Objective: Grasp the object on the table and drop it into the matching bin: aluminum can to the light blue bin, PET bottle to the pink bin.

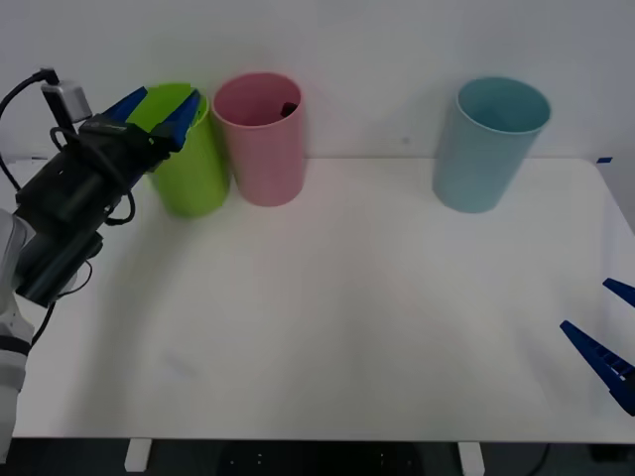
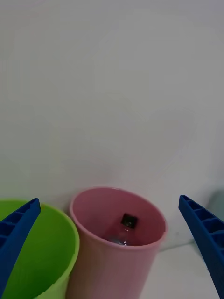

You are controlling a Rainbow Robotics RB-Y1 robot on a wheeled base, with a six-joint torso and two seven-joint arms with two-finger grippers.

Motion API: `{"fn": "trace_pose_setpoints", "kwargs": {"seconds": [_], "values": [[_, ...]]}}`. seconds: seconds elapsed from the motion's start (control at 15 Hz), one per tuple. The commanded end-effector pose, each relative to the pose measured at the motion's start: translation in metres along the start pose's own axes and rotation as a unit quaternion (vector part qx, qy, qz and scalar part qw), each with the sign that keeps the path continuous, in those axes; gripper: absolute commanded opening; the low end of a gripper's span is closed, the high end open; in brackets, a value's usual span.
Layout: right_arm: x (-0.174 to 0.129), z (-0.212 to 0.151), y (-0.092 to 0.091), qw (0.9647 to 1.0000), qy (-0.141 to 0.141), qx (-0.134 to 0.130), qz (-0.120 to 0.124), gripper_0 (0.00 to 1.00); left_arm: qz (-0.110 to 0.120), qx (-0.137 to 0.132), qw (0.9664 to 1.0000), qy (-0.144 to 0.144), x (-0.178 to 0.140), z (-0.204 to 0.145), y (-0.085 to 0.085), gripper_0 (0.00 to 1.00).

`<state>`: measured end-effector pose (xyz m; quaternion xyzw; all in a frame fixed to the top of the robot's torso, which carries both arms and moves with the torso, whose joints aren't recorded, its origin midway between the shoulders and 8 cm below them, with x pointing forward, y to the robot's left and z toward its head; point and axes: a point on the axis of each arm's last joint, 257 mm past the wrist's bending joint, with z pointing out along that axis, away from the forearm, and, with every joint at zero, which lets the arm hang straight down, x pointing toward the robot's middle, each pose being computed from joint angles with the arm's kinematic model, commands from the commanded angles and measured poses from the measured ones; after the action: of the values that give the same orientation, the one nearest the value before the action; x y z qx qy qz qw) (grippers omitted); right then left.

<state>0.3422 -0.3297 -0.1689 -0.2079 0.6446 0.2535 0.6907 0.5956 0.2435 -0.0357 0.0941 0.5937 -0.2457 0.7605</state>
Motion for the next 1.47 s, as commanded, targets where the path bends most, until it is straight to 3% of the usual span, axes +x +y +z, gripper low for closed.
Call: {"fn": "trace_pose_setpoints", "kwargs": {"seconds": [0.07,0.4,0.67,0.8,1.07,1.27,1.47], "values": [[0.0,0.0,0.0,1.0,0.0,0.0,0.0,1.0,0.014,0.009,0.9998,0.013,0.001,-0.036,0.013,1.0],[0.0,0.0,0.0,1.0,0.0,0.0,0.0,1.0,0.043,0.024,0.9975,0.05,0.01,-0.106,0.036,1.0],[0.0,0.0,0.0,1.0,0.0,0.0,0.0,1.0,0.05,0.039,0.9949,0.079,0.016,-0.154,0.043,1.0],[0.0,0.0,0.0,1.0,0.0,0.0,0.0,1.0,0.054,0.045,0.9929,0.096,0.022,-0.176,0.045,1.0],[0.0,0.0,0.0,1.0,0.0,0.0,0.0,1.0,0.102,0.051,0.984,0.137,0.036,-0.225,0.052,1.0],[0.0,0.0,0.0,1.0,0.0,0.0,0.0,1.0,0.106,0.052,0.9802,0.159,0.045,-0.254,0.053,1.0],[0.0,0.0,0.0,1.0,0.0,0.0,0.0,1.0,0.101,0.048,0.9791,0.17,0.052,-0.277,0.052,1.0]]}}
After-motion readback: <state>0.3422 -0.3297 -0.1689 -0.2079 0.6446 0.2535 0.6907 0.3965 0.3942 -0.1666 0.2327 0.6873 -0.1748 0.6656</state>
